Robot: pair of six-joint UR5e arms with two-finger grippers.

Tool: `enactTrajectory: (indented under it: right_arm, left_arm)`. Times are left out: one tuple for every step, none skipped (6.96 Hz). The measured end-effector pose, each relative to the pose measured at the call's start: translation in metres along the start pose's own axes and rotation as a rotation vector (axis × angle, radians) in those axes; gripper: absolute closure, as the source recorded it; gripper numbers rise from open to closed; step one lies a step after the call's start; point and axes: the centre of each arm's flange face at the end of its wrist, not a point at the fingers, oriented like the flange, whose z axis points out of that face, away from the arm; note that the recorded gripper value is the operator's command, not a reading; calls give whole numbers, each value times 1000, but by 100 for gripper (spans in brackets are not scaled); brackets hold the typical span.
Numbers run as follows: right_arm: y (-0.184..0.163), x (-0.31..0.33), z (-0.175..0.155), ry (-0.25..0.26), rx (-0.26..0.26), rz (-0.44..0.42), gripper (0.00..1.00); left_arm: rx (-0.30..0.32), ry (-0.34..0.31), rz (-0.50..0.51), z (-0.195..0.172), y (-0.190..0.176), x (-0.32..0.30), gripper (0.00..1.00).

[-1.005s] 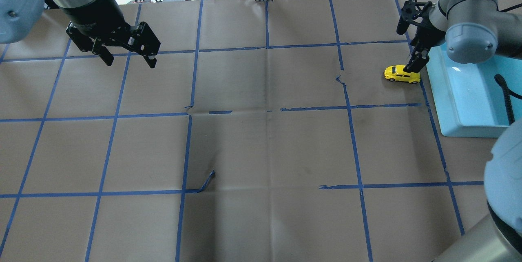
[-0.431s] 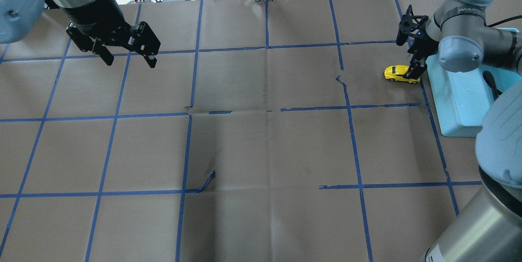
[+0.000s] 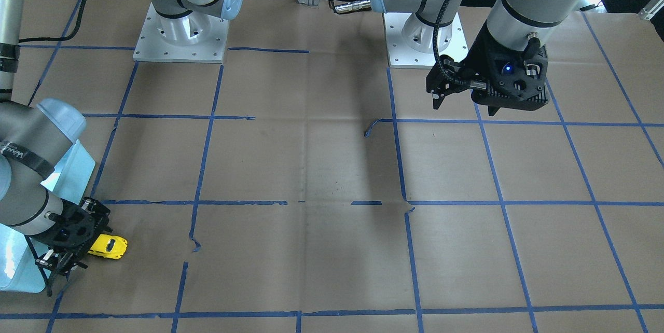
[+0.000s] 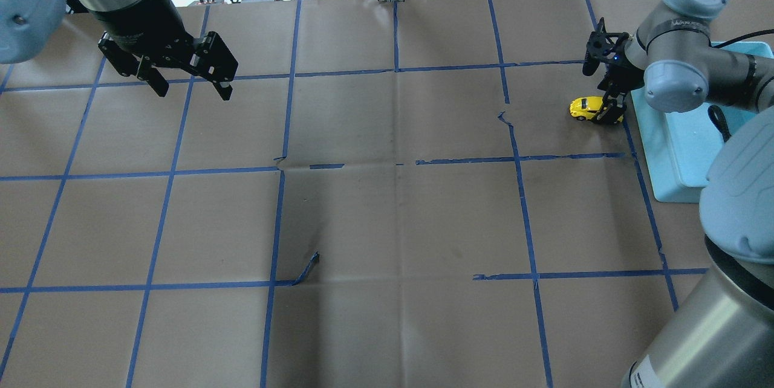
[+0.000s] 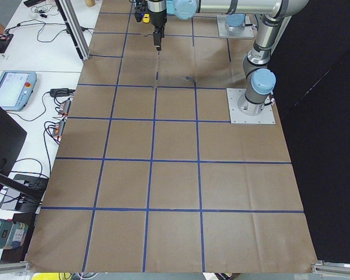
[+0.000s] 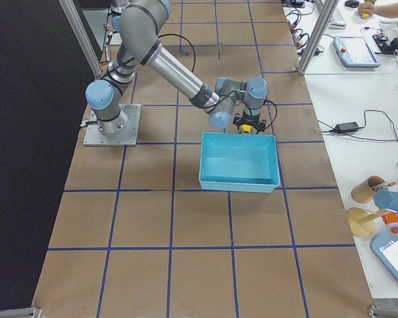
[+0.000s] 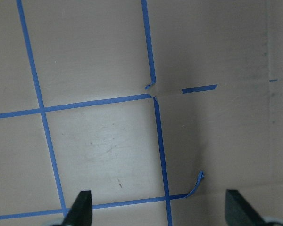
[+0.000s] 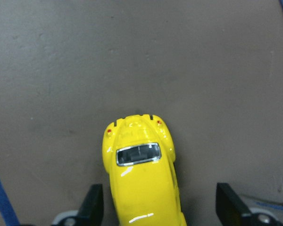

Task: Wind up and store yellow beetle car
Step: 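Close the right gripper on the car and lift it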

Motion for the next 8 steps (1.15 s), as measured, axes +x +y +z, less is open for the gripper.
enactTrajectory:
  right_arm:
    - [0, 1, -5, 5, -2, 8, 82]
    - [-1, 1, -9, 10, 0, 15, 86]
    - [-1, 2, -14, 17, 2, 22, 86]
    - [-5, 0, -30, 22, 11, 53, 85]
    - [-12, -4, -63, 23, 30, 104, 85]
    - [-18, -3, -101, 25, 43, 135, 85]
    - [-19, 2, -133, 18, 43, 140, 85]
    - [-13, 10, -157, 7, 38, 120, 85]
  left_arm:
    - [0, 0, 0, 0, 0, 0, 0]
    - [0, 0, 3, 0, 1, 0, 0]
    - [1, -1, 9, -1, 2, 0, 0]
    - [3, -1, 15, -1, 3, 0, 0]
    - [5, -2, 18, -1, 2, 0, 0]
    - [8, -2, 19, -2, 2, 0, 0]
    - [9, -2, 19, -2, 2, 0, 0]
    - [9, -2, 19, -2, 2, 0, 0]
